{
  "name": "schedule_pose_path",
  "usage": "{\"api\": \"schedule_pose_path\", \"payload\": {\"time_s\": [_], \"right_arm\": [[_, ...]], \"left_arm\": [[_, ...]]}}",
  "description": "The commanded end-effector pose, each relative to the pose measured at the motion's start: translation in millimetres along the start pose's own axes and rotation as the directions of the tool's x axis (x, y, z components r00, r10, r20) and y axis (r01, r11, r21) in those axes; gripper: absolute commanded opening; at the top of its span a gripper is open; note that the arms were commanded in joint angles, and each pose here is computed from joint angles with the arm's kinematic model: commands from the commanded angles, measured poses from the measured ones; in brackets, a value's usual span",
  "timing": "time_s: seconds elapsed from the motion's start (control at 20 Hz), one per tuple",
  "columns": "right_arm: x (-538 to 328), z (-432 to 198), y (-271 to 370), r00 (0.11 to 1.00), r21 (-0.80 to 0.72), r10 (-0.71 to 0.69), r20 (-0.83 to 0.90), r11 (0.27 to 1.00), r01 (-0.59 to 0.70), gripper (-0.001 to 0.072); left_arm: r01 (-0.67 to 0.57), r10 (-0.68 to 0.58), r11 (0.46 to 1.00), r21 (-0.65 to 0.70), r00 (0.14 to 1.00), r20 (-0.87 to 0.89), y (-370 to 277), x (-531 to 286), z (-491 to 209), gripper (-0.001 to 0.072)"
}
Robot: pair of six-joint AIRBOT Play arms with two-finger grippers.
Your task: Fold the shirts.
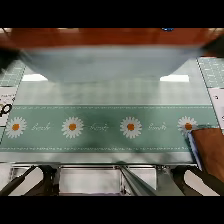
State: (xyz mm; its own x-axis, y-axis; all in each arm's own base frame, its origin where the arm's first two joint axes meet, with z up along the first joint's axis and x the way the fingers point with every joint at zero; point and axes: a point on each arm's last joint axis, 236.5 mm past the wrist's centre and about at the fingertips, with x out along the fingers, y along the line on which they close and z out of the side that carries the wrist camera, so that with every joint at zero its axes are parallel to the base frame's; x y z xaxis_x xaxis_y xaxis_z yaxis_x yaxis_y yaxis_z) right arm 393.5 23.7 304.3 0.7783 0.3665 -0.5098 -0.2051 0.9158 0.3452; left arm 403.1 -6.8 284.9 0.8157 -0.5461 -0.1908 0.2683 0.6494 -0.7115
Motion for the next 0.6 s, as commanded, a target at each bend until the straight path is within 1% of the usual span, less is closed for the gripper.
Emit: {"api": "schedule_pose_path", "payload": {"time_s": [0.0,0.05,0.1,0.2,0.25,0.35,0.4,0.55], "right_arm": [[-118,81,56,0.941,-0.169,-0.073,0.329,0.976,0.135,0.0019],[-144,87,70,0.918,-0.196,-0.077,0.389,0.967,0.164,0.0019],[-170,89,84,0.892,-0.217,-0.078,0.445,0.957,0.192,0.0019],[-213,82,100,0.846,-0.234,-0.103,0.522,0.937,0.259,0.0019],[-229,77,107,0.83,-0.236,-0.114,0.546,0.93,0.283,0.0019],[-259,60,115,0.802,-0.235,-0.15,0.578,0.911,0.34,0.0019],[-271,50,114,0.792,-0.223,-0.181,0.583,0.902,0.37,0.0019],[-288,19,107,0.788,-0.181,-0.262,0.558,0.888,0.423,0.0019]], "left_arm": [[-0.061,-0.032,0.941,0.332,0.963,0.269,-130,-67,74,0.0021],[-0.132,-0.004,0.901,0.414,0.951,0.31,-149,-84,78,0.0021],[-0.194,0.024,0.864,0.464,0.938,0.347,-164,-99,79,0.0021],[-0.305,0.068,0.809,0.502,0.898,0.435,-188,-132,75,0.0021],[-0.366,0.087,0.768,0.526,0.873,0.48,-200,-149,70,0.0021],[-0.454,0.119,0.714,0.533,0.829,0.547,-218,-176,55,0.0021],[-0.494,0.125,0.675,0.549,0.809,0.574,-229,-190,45,0.0021],[-0.578,0.15,0.612,0.539,0.755,0.639,-247,-233,17,0.0021]]}}
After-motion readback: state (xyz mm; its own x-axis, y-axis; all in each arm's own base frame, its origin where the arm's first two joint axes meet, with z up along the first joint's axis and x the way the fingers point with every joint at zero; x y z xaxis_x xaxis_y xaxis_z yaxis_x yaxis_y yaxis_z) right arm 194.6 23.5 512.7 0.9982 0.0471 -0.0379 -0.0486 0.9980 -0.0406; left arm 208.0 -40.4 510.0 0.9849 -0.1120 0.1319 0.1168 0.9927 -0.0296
